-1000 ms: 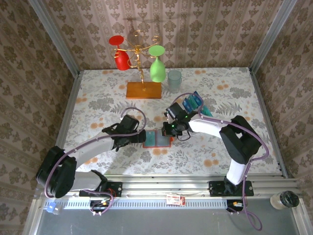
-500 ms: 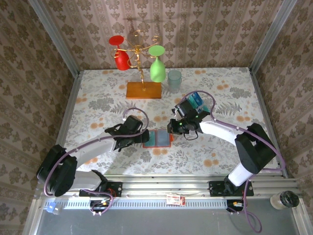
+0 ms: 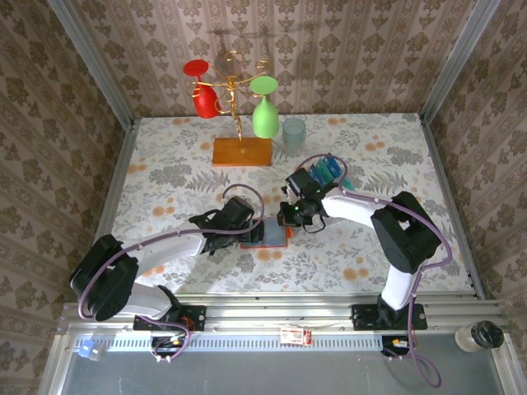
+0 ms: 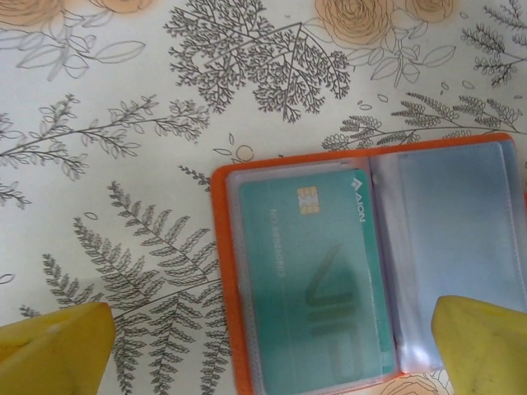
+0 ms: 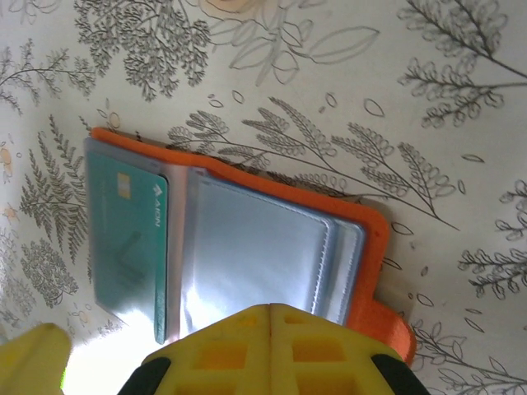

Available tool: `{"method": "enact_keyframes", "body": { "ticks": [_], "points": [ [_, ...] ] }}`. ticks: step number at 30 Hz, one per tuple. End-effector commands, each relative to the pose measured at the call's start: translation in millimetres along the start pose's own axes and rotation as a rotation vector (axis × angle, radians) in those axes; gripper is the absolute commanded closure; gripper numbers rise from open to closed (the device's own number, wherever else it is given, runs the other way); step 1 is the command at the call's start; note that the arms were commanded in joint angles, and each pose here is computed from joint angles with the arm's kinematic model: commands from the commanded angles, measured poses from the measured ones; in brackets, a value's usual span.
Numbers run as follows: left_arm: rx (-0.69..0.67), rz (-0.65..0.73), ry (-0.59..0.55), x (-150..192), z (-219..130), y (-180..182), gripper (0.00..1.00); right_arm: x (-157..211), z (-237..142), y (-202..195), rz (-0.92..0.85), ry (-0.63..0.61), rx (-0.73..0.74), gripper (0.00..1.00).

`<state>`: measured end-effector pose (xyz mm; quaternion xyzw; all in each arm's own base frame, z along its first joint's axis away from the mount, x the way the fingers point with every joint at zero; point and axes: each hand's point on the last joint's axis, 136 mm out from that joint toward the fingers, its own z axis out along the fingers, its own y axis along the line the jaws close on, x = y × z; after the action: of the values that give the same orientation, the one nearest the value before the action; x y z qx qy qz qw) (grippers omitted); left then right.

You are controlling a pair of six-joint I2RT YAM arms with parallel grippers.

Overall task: Put the credit cards into the card holder
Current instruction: Turn over the card slot at the card holder.

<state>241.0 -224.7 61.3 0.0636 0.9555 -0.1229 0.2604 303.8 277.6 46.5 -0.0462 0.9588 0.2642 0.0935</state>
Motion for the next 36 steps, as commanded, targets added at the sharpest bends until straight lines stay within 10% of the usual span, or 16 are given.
{"method": "enact_keyframes", "body": {
  "ticks": [1,36],
  "points": [
    [-0.005,-0.001,-0.023,-7,2,-7,0.00,1,0,5,-0.025,0.030,-0.004,0.95],
    [0.018,0.074,0.027,8,27,-27,0.00,15,36,0,0.023,0.104,-0.027,0.99]
  ]
}}
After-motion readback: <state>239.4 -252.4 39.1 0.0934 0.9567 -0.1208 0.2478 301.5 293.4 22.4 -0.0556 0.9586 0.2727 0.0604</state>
